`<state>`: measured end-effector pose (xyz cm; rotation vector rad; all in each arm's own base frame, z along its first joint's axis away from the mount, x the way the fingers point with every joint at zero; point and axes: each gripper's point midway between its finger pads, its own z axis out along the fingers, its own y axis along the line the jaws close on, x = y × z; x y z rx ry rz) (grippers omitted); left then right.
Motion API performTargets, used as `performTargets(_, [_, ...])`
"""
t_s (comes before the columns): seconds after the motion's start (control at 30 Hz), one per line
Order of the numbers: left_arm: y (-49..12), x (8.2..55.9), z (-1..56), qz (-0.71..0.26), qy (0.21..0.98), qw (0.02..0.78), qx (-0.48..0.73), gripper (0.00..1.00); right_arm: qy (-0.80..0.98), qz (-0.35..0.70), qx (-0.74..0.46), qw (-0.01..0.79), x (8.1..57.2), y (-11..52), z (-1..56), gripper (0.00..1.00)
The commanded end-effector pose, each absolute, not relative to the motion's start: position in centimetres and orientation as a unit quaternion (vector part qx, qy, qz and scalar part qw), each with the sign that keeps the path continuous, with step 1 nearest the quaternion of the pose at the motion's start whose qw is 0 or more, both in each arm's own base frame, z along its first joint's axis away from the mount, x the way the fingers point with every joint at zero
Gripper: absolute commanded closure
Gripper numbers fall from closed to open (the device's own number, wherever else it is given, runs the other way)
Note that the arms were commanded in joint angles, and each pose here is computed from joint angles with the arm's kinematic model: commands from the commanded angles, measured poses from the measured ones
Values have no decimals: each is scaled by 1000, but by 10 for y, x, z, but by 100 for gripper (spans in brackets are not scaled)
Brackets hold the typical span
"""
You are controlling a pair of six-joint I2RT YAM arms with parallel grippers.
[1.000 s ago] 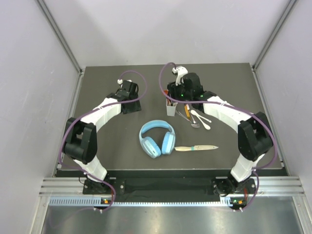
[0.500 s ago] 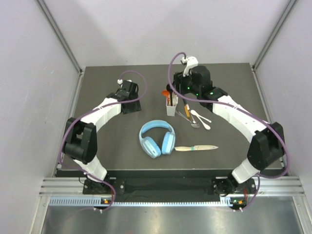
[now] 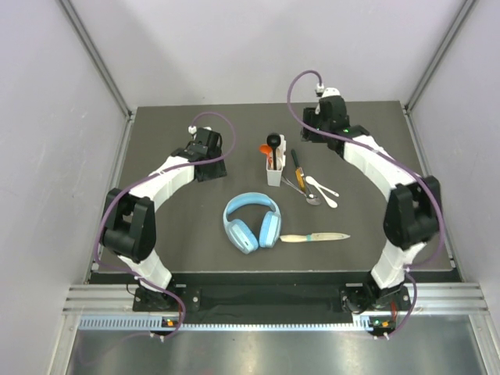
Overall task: Sort the eating utensils into containers
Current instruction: Place the spoon in the storage box.
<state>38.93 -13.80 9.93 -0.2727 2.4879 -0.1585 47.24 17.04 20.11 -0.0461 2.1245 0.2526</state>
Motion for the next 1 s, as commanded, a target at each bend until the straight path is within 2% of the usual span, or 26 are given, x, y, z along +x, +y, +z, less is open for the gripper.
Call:
performTargets(0.0, [-139,394,111,-67,938,323,-109,46,917,82,-37,388,473,183,154,45])
performTargets(0.47, [-137,390,106,-67,937,320,-126,46,933,116,-73,333,429,203,114,44])
performTargets(0.97, [-143,396,111,-76,937,320,-118,46,938,143,-76,305,405,218,99,43])
